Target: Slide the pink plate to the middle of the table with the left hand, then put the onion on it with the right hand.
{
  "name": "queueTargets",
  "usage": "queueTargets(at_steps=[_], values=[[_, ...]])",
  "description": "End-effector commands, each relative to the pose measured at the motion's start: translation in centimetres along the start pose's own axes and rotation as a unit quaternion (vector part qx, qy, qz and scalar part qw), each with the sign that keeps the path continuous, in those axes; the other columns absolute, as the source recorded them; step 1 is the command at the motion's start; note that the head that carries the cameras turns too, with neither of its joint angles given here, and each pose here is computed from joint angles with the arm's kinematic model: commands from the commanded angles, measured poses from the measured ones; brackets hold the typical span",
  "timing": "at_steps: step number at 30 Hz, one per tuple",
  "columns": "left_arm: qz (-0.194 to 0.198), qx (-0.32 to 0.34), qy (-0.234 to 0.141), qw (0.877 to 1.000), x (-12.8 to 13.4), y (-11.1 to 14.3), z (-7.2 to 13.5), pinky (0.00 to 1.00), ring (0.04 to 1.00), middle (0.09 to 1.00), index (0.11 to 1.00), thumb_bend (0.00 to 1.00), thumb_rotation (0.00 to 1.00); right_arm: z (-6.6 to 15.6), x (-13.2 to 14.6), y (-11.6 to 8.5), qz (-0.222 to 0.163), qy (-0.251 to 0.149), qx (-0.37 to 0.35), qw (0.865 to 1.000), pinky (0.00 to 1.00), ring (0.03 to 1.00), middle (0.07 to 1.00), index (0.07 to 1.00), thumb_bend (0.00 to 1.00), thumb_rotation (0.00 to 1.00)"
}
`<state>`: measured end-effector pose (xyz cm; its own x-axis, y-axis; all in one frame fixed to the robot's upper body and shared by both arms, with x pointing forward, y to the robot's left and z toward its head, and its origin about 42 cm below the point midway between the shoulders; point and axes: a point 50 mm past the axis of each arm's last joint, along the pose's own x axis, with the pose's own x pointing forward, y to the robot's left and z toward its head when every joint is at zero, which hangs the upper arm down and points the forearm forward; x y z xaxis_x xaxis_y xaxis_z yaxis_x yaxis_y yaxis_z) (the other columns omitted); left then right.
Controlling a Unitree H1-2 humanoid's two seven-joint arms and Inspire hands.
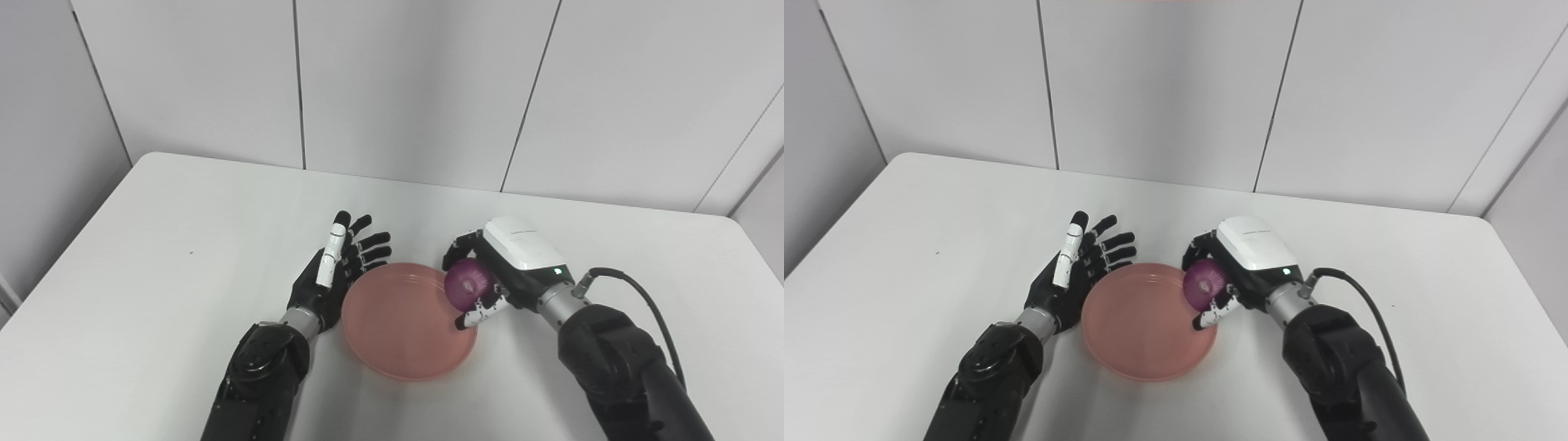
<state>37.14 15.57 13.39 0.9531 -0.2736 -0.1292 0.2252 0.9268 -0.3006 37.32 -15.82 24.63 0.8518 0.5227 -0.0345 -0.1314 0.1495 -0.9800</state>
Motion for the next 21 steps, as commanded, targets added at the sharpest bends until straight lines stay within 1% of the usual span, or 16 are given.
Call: queueTargets(at_steps=[1, 4, 7, 11, 17, 19, 21], values=[[0.019, -0.009, 0.047, 0.999, -0.7, 0.6, -2.5, 0.78, 0.793, 0.796, 0.907, 0.64, 0.97, 1.5, 1.1, -2.3, -0.048, -0.041, -0.021, 0.998, 0.30, 0.386, 0.463, 0.532, 0.51, 0.00], [0.019, -0.010, 0.047, 0.999, -0.7, 0.7, -2.5, 0.78, 0.793, 0.794, 0.910, 0.63, 0.98, 2.4, 1.7, -2.0, -0.056, -0.050, -0.013, 0.997, 0.31, 0.381, 0.470, 0.538, 0.51, 0.00], [0.018, -0.007, 0.046, 0.999, -0.6, 0.8, -2.6, 0.77, 0.780, 0.782, 0.908, 0.63, 0.98, 3.4, 2.3, -1.8, -0.049, -0.059, -0.014, 0.997, 0.31, 0.388, 0.486, 0.532, 0.51, 0.00], [0.018, -0.004, 0.045, 0.999, -0.6, 0.8, -2.5, 0.77, 0.780, 0.776, 0.899, 0.64, 0.98, 4.4, 2.9, -1.4, -0.049, -0.080, -0.015, 0.995, 0.37, 0.441, 0.509, 0.482, 0.52, 0.00], [0.017, 0.000, 0.043, 0.999, -0.6, 0.9, -2.4, 0.78, 0.790, 0.784, 0.899, 0.64, 0.99, 5.1, 3.5, -0.6, -0.026, -0.078, -0.010, 0.997, 0.35, 0.427, 0.541, 0.470, 0.51, 0.00], [0.015, 0.001, 0.042, 0.999, -0.6, 0.9, -2.3, 0.79, 0.795, 0.790, 0.905, 0.63, 0.99, 5.1, 3.6, -0.3, -0.021, -0.078, -0.011, 0.997, 0.35, 0.427, 0.539, 0.476, 0.51, 0.00], [0.016, 0.000, 0.042, 0.999, -0.7, 0.9, -2.2, 0.79, 0.796, 0.793, 0.908, 0.63, 0.99, 5.1, 3.7, 0.0, -0.017, -0.079, -0.005, 0.997, 0.32, 0.417, 0.521, 0.492, 0.51, 0.00]])
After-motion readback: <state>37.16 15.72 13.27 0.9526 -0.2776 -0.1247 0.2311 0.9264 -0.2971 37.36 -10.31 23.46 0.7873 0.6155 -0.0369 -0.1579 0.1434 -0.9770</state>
